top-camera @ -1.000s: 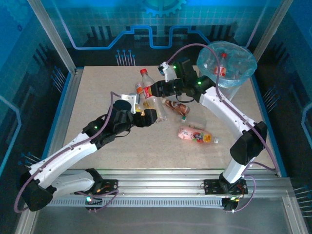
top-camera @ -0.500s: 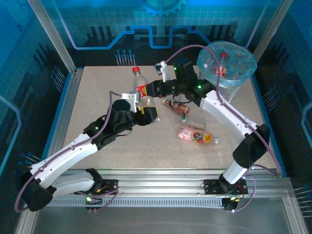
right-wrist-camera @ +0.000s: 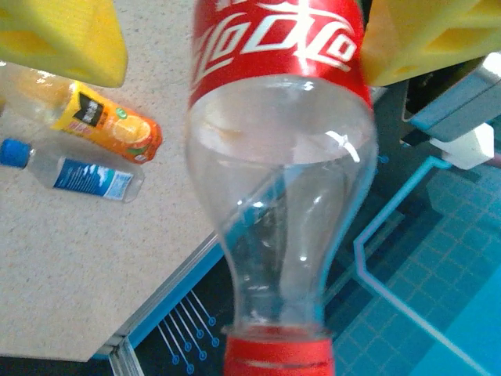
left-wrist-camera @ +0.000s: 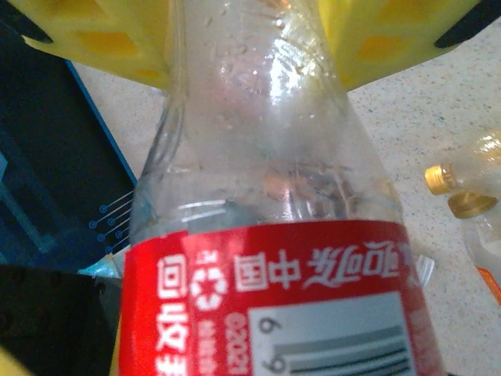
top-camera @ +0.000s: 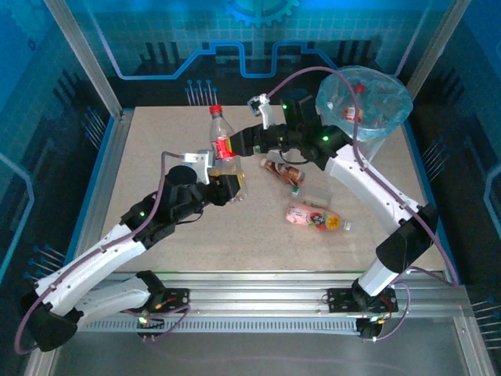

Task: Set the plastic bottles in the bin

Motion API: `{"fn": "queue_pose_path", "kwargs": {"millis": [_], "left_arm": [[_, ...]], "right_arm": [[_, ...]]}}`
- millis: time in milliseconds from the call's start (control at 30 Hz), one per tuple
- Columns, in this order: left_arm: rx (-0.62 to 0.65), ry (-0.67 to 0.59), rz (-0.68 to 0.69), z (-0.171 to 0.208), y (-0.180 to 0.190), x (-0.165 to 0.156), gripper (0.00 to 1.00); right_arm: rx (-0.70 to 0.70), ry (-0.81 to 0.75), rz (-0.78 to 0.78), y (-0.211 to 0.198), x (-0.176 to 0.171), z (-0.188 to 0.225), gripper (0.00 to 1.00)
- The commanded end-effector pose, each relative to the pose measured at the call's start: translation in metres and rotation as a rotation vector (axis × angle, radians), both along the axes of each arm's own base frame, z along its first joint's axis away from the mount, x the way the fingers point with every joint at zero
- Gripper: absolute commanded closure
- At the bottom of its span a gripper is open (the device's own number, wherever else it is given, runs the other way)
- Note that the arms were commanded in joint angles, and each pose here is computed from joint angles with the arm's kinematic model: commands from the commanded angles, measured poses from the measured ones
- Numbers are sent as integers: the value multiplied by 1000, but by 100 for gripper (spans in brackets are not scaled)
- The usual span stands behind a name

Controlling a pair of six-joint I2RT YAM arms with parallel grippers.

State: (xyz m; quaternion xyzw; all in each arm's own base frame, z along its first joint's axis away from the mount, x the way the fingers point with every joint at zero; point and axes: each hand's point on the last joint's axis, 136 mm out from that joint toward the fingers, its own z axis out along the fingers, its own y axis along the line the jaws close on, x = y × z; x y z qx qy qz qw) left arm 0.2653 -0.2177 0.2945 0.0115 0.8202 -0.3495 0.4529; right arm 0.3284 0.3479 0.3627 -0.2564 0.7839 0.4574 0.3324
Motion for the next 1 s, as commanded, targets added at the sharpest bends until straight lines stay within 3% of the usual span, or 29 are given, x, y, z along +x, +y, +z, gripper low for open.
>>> {"fn": "queue_pose_path", "kwargs": {"millis": [0, 400, 533, 767, 967], "left_arm": [[89, -82, -68, 4, 6, -12, 57], [227, -246, -330, 19, -3, -49, 55], [237, -271, -342, 19, -3, -51, 54], [246, -329, -349, 24, -2, -53, 54], [249, -347, -355, 25, 0, -55, 54]], "right_arm": [[-8, -120, 15, -9, -13, 37, 20], [-3, -259, 230, 10, -48, 77, 28], [-13, -254, 243, 14, -50, 76, 40], [-34, -236, 212, 13, -45, 71, 37], [-20, -229, 234, 15, -48, 72, 48]]}}
